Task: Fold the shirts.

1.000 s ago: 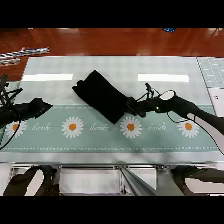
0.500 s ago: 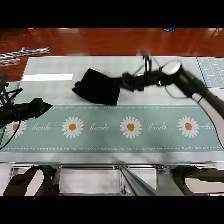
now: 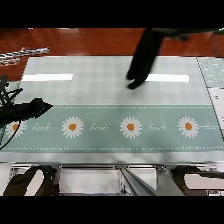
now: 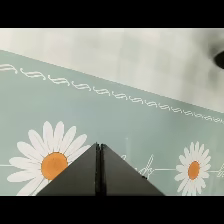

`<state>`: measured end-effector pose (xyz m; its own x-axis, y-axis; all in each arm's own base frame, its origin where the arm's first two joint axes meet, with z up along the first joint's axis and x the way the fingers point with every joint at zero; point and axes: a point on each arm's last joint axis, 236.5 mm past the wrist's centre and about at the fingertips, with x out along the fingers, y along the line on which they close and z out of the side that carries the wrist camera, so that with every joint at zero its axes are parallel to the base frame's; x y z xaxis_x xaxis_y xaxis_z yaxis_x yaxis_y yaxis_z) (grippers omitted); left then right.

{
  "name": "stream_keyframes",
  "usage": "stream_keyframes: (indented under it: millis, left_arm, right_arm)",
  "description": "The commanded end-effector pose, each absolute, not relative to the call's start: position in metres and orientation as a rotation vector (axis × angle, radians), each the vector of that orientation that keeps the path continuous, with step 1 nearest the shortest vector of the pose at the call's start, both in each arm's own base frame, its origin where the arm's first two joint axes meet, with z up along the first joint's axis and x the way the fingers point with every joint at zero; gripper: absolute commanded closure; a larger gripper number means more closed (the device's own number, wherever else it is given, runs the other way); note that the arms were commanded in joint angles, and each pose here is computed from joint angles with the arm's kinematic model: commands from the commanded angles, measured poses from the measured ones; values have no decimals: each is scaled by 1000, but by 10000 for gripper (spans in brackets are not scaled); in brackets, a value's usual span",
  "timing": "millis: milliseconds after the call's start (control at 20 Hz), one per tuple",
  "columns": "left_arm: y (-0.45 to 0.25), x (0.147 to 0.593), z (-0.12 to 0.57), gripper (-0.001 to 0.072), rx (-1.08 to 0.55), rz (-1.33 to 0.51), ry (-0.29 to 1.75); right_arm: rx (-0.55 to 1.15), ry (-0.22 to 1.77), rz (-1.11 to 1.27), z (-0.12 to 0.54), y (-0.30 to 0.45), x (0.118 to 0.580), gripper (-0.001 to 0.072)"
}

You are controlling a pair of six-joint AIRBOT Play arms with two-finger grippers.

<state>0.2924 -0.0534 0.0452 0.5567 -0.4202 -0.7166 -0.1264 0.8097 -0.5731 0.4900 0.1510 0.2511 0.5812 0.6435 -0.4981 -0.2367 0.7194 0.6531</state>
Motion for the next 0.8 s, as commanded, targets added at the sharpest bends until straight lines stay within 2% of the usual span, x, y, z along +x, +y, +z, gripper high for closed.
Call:
stream_keyframes:
  millis: [0, 200, 400, 600, 750]
  left_arm:
    - [-54, 292, 45, 682, -627, -188, 981]
    - [-53, 292, 45, 682, -627, -187, 981]
    - [-53, 293, 45, 682, -626, -185, 977]
    - [-45, 304, 50, 682, -624, -156, 923]
    - [-40, 311, 53, 682, -622, -138, 887]
  right_arm:
    - [631, 752, 427, 281, 69, 482, 696]
    - [679, 754, 260, 288, -20, 451, 696]
    - [692, 814, 133, 282, -74, 405, 697]
    - [632, 974, -49, 255, -113, 348, 697]
    - [668, 1082, -234, 225, -144, 298, 697]
